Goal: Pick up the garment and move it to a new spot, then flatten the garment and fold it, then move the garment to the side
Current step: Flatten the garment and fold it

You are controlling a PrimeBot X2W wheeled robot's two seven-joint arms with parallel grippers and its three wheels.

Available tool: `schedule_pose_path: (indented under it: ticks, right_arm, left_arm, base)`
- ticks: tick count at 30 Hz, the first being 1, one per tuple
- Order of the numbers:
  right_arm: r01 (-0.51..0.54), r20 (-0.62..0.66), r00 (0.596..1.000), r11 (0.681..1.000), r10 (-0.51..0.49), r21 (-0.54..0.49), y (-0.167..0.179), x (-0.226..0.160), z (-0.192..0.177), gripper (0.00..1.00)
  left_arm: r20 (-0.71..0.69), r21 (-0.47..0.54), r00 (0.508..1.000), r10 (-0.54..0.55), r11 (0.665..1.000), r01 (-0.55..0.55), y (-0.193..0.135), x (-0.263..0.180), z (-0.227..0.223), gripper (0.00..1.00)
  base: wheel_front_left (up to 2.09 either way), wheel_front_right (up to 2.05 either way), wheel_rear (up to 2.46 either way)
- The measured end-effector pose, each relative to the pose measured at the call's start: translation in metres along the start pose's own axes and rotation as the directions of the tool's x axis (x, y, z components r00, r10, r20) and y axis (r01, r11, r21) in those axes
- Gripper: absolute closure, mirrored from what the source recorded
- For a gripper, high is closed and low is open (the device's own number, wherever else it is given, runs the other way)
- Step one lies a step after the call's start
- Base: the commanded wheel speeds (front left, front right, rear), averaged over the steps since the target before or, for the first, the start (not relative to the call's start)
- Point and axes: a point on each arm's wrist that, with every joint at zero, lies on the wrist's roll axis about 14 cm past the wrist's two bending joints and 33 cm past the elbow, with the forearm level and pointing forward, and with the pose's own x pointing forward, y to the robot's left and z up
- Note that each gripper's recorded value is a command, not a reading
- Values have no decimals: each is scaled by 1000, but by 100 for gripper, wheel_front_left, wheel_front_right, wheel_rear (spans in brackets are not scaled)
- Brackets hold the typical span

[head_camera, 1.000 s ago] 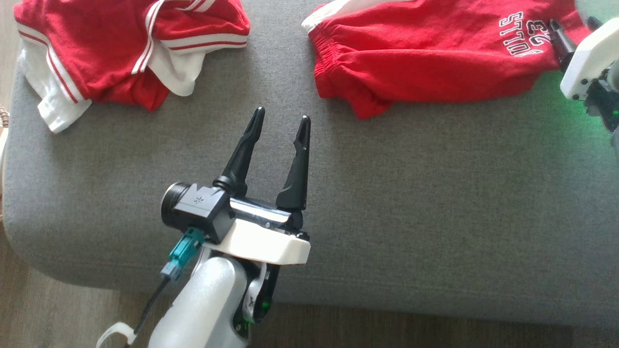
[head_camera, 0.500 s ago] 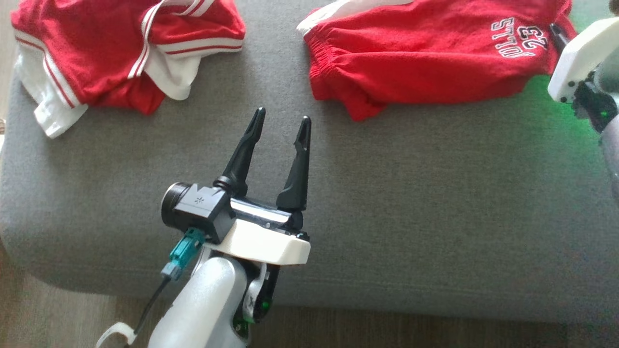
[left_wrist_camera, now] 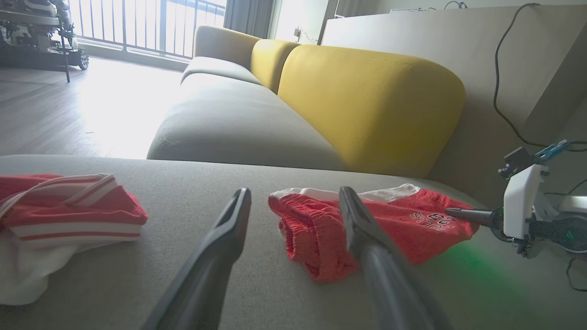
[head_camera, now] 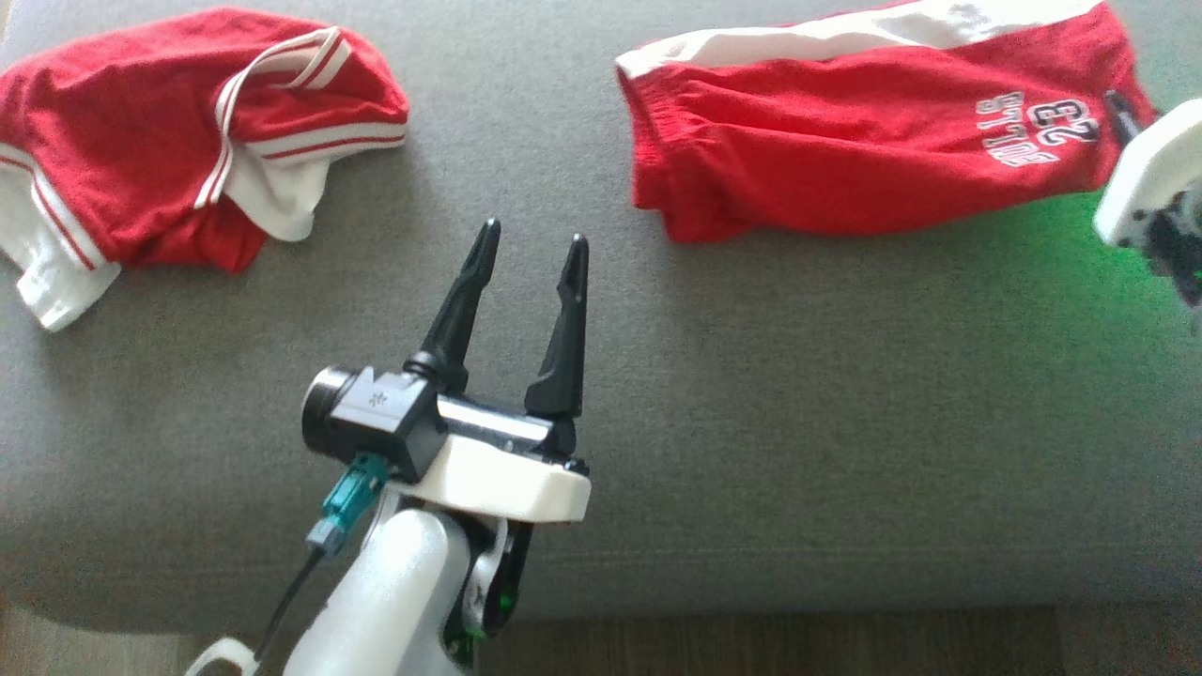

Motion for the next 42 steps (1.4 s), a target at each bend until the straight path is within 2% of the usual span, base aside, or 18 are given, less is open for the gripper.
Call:
schedule_pose_path:
  ticks: [6,11,19,26,33,34,42]
  right_arm:
    - [80,71,995,995,-76,-57,-43,-19,23,100]
    - [66,118,991,996,-60,-53,-37,-25,38,100]
    - [-84,224,969,990,108,-112,39,-24,76,100]
    - [-218,263,929,960,259,-175,108,-28,100,100]
    - [-357,197,893,904,404,-236,175,-36,81,100]
    - [-357,197,893,904,404,-236,175,-36,81,100]
    - [-469,153,842,842,517,-265,224,-51,63,100]
  left_arm:
    - [-11,-7,1000,-14,1000,14,-7,-6,-2,0]
    - [-4,-8,1000,-26,1000,26,-11,-8,1,0]
    - [-5,-5,1000,-25,1000,25,-12,-15,4,0]
    - [1,-2,1000,-1,1000,1,-6,-21,9,0]
    - [-11,-6,999,53,999,-53,8,-30,8,0]
    - [-11,-6,999,53,999,-53,8,-30,8,0]
    - [-14,-4,996,90,996,-90,17,-33,7,0]
  base:
    - [0,0,0]
    - [0,0,0]
    - [0,0,0]
    - [0,0,0]
    - [0,0,0]
    - [0,0,0]
    - [0,0,0]
